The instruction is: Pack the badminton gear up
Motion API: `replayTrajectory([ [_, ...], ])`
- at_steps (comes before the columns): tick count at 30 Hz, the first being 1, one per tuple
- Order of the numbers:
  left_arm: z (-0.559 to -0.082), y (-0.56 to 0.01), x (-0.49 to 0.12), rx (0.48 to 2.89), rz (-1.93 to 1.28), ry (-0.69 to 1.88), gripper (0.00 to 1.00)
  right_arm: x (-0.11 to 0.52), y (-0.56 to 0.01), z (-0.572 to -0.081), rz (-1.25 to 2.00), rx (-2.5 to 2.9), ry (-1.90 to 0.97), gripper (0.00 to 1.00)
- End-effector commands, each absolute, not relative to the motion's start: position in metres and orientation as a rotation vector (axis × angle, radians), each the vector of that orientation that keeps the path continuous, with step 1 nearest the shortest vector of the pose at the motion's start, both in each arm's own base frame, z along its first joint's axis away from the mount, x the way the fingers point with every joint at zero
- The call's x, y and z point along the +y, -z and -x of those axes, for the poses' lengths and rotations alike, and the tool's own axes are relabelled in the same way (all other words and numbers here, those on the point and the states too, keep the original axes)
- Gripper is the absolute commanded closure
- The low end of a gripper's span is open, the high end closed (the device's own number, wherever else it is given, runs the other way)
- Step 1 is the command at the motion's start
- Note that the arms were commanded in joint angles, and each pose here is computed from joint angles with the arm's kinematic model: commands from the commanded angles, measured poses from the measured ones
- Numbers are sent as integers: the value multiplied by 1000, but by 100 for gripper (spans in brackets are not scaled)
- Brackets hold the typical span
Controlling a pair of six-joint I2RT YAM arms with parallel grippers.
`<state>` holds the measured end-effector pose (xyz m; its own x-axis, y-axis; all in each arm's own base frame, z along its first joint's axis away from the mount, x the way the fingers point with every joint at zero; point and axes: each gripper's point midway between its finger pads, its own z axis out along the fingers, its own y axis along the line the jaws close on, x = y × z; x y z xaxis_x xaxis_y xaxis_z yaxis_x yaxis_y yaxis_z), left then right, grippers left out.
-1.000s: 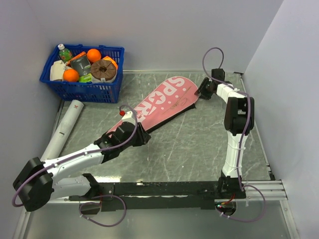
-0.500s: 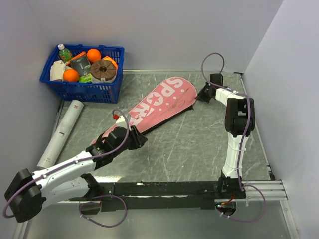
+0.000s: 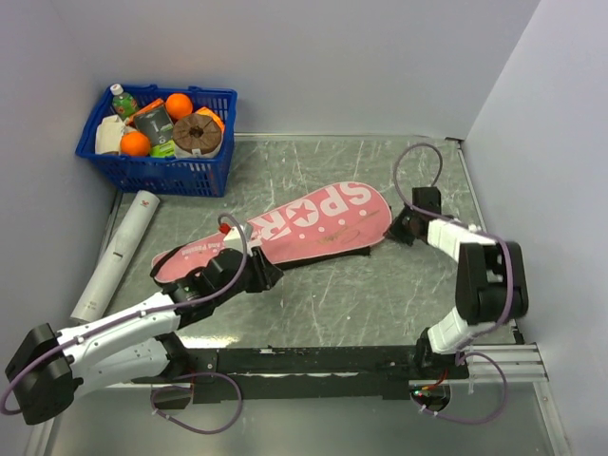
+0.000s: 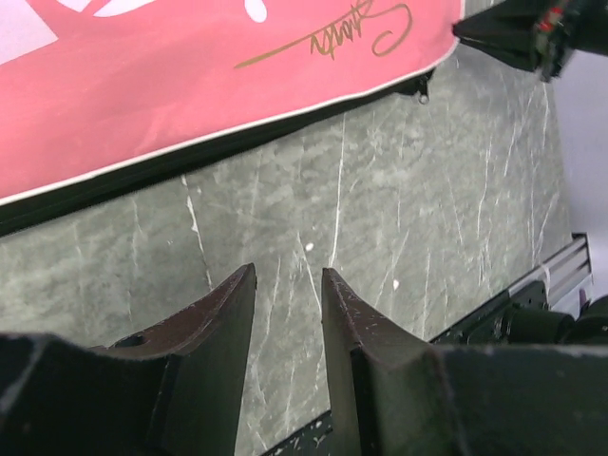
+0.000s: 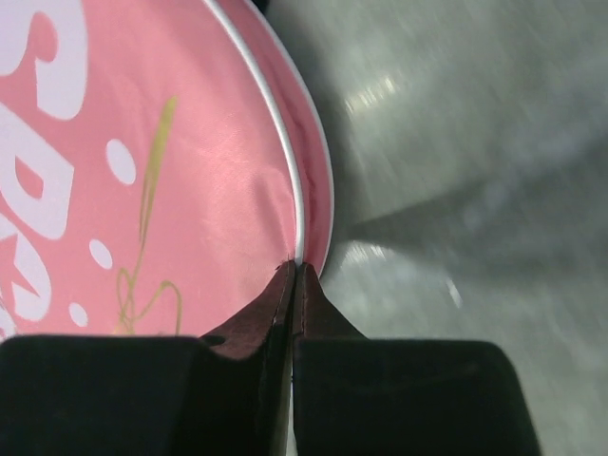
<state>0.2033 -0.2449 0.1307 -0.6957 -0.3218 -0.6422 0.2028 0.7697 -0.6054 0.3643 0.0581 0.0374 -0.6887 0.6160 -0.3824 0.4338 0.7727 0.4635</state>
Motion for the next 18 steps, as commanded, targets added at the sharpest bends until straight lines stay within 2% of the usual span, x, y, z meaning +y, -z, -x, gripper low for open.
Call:
replayTrajectory([
  [1,-202,-142,-256,2156,51,881,60,29,-57,-334,-756,2368,-362,100],
  [5,-197,-145,-267,2157,10,903,60,-3,-57,-311,-795,2374,-258,100],
  [12,-193,-145,-282,2173,-63,911,59,-33,-52,-303,-862,2362,-166,100],
  [13,-192,-145,-284,2174,-71,918,59,-32,-53,-305,-850,2367,-177,95],
  [14,-192,-144,-286,2174,-81,923,59,-29,-53,-308,-828,2379,-200,85],
  [15,-190,-141,-287,2187,-94,927,59,-22,-54,-309,-791,2396,-246,64],
  [18,-190,-143,-293,2176,-123,944,57,-20,-58,-307,-768,2391,-260,55],
])
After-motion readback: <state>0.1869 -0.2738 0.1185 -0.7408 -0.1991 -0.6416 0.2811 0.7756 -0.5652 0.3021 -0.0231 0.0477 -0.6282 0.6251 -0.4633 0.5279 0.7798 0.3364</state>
